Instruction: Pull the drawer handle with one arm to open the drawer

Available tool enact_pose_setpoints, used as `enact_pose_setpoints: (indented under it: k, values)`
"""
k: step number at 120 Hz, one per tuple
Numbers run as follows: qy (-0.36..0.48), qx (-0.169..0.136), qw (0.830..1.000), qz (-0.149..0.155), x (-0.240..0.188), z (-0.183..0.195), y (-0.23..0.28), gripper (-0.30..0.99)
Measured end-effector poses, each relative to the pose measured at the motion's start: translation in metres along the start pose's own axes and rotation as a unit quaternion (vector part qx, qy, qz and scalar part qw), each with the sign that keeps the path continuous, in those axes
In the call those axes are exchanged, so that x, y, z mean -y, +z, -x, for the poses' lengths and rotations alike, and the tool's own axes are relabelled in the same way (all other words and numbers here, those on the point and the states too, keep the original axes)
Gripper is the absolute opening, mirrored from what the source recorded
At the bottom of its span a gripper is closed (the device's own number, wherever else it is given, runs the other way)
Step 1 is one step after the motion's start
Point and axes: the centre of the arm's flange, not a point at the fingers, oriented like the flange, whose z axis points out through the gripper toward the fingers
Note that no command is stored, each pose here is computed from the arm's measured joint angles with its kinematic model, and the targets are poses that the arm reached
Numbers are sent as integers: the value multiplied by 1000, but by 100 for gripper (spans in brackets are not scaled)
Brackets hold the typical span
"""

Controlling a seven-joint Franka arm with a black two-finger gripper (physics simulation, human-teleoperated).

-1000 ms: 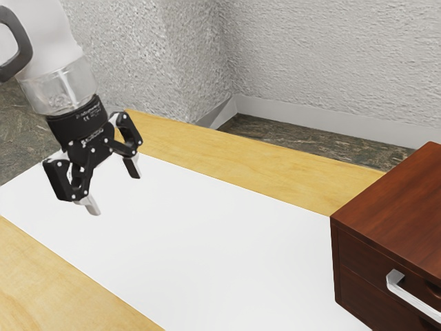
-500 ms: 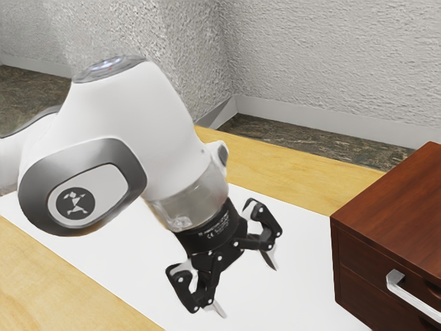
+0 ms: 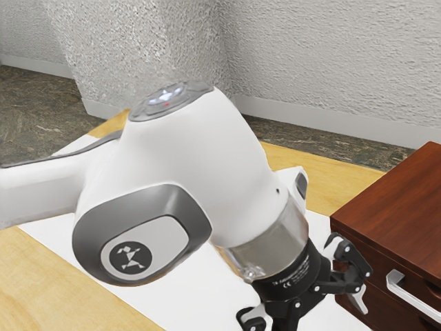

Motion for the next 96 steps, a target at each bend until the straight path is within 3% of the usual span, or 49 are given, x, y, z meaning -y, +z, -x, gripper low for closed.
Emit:
enact_pose_setpoints:
  k: [96]
  values:
    - [2,-18,1000,0,-28,21,38,69]
